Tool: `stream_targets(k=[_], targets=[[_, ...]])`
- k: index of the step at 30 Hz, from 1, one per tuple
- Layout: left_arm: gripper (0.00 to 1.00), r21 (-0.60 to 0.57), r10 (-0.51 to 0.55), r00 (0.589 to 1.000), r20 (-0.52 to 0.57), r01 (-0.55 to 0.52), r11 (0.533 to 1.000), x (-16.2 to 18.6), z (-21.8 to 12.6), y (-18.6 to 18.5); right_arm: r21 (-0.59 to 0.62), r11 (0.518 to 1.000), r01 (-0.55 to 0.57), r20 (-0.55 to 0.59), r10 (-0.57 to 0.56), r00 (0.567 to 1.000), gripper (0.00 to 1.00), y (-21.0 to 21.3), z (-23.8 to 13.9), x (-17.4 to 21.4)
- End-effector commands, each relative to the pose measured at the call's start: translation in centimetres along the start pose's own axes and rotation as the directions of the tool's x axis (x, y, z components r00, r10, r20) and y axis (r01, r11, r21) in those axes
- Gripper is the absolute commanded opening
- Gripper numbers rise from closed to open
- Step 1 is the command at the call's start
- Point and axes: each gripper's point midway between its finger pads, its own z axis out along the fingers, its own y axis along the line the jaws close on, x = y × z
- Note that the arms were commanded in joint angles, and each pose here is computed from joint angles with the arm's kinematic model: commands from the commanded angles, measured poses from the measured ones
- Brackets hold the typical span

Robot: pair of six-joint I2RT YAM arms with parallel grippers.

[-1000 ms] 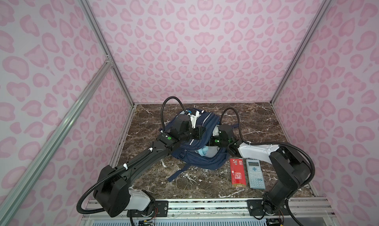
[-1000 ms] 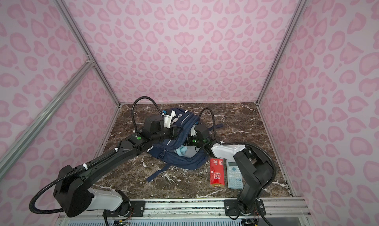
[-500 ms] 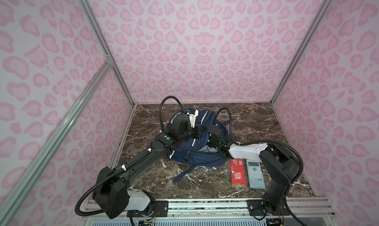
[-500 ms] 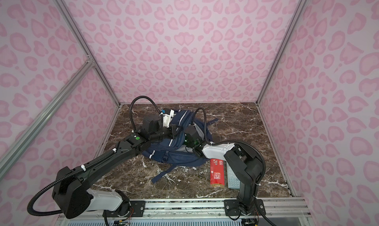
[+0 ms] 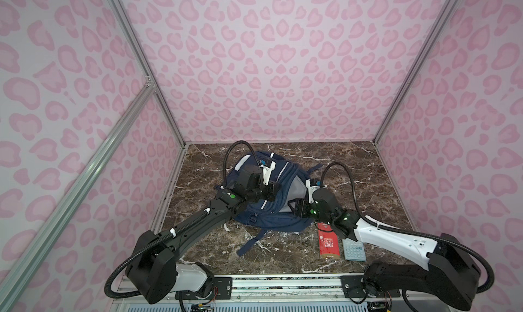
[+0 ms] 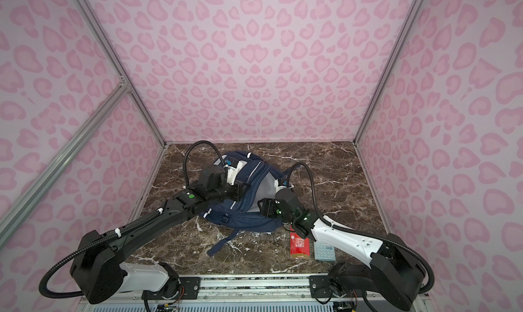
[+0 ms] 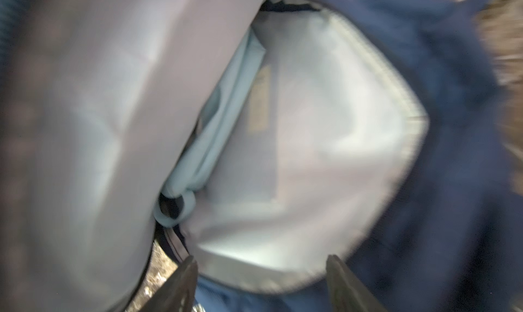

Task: Pack the student bag
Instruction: 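Move the right gripper out to the red box while left holds the bag edge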

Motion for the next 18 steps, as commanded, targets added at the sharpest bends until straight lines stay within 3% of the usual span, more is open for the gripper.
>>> stream_targets(k=[1,3,5,7,9,11,14,18], targets=[[0.03,-0.150,0.049,0.991,-0.124,-0.067,0.986,2.9,-0.3,3.5,0.318,0.948,0.024,-0.100,0.008,0.995,0.88,-7.6,-2.9,3.6],[0.03,-0.193,0.050,0.991,-0.123,-0.073,0.978,3.0,-0.8,4.3,0.378,0.925,0.024,-0.115,0.021,0.993,0.99,-9.6,-4.4,4.6],[0.03,-0.225,0.037,0.994,-0.105,-0.060,0.973,2.8,-1.4,4.8,0.387,0.922,-0.002,-0.134,0.059,0.989,0.99,-10.9,-5.2,5.8],[0.06,-0.180,0.031,0.995,-0.095,-0.048,0.983,2.8,-1.5,4.0,0.370,0.929,-0.032,-0.159,0.097,0.982,0.99,-11.5,-5.7,6.8],[0.22,-0.111,0.004,0.997,-0.083,-0.013,0.994,2.6,-1.4,2.7,0.379,0.924,-0.051,-0.169,0.123,0.978,0.99,-12.4,-6.2,7.4],[0.53,-0.085,-0.042,0.998,-0.042,0.038,0.996,1.8,-2.0,1.5,0.428,0.902,-0.065,-0.184,0.158,0.970,0.99,-14.1,-6.9,8.1],[0.84,-0.069,-0.068,0.996,0.064,0.073,0.995,0.3,-3.7,-1.5,0.439,0.894,-0.085,-0.210,0.194,0.958,0.98,-15.2,-7.0,8.7],[0.94,0.091,-0.157,0.986,0.059,0.152,0.984,0.9,-3.5,-6.6,0.400,0.911,-0.097,-0.221,0.199,0.955,0.97,-14.9,-6.5,8.8]])
